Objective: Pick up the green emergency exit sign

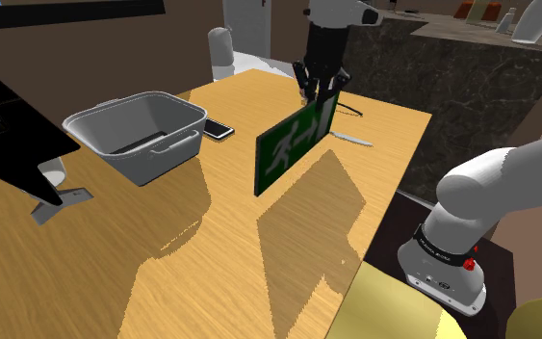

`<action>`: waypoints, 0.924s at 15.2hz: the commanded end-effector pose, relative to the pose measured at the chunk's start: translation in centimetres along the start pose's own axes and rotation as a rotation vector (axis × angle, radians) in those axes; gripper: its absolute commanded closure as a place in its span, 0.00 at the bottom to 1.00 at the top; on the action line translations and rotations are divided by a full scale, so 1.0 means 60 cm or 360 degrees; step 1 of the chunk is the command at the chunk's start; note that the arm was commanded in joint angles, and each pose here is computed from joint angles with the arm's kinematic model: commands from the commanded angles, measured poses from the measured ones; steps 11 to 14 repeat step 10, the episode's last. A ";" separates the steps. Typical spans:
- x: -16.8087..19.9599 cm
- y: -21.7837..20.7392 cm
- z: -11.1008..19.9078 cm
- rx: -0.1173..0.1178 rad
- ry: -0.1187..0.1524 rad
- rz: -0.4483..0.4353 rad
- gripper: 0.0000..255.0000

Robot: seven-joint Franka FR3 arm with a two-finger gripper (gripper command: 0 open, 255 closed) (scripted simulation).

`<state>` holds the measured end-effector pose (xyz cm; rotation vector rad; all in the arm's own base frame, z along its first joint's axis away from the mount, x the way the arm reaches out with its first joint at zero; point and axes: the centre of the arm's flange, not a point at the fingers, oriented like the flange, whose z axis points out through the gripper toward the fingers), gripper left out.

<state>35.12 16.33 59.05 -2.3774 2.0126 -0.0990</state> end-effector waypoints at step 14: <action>0.003 -0.007 -0.081 0.0001 0.0000 0.0000 1.00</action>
